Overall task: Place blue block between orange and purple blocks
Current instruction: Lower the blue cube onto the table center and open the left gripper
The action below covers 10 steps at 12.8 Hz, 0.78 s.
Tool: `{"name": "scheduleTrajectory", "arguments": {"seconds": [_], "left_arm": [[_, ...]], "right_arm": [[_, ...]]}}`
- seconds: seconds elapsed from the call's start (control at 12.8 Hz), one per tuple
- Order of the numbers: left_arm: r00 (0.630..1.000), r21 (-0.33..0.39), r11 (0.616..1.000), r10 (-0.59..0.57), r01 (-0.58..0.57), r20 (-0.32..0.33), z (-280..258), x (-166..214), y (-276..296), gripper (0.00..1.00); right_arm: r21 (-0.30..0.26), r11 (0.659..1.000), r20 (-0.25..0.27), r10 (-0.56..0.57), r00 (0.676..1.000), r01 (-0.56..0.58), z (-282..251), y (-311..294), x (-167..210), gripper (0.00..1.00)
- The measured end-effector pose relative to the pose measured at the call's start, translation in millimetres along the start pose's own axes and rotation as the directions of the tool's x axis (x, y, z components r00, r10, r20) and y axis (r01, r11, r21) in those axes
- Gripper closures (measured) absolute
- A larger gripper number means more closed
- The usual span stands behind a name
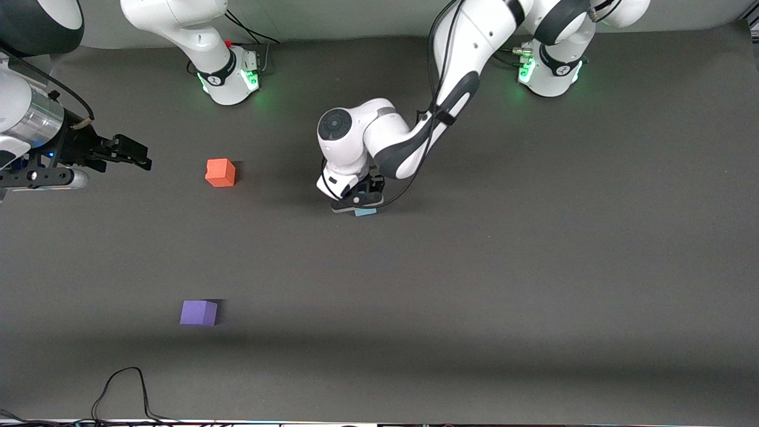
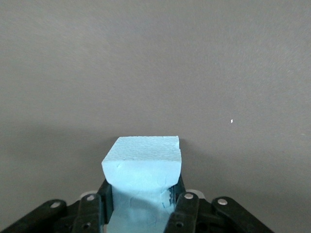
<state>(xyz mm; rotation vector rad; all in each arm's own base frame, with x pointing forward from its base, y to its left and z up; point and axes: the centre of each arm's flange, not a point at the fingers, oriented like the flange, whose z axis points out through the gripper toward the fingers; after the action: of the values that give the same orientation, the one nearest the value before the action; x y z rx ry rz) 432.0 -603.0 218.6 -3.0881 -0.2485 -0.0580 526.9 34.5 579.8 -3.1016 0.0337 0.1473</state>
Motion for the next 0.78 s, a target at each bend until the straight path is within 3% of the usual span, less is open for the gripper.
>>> {"name": "scheduleTrajectory", "arguments": {"seconds": [0.39, 0.78], "left_arm": [[1.0, -0.015, 1.0, -0.007, 0.007, -0.013, 0, 7, 2, 0.5], [1.0, -0.019, 1.0, -0.011, 0.01, -0.024, -5, 13, 2, 0.0]], "right_arm": [[0.0, 1.0, 0.0, 0.0, 1.0, 0.0, 0, 0, 0, 0.0], [0.0, 1.0, 0.0, 0.0, 1.0, 0.0, 0, 0, 0, 0.0]]}}
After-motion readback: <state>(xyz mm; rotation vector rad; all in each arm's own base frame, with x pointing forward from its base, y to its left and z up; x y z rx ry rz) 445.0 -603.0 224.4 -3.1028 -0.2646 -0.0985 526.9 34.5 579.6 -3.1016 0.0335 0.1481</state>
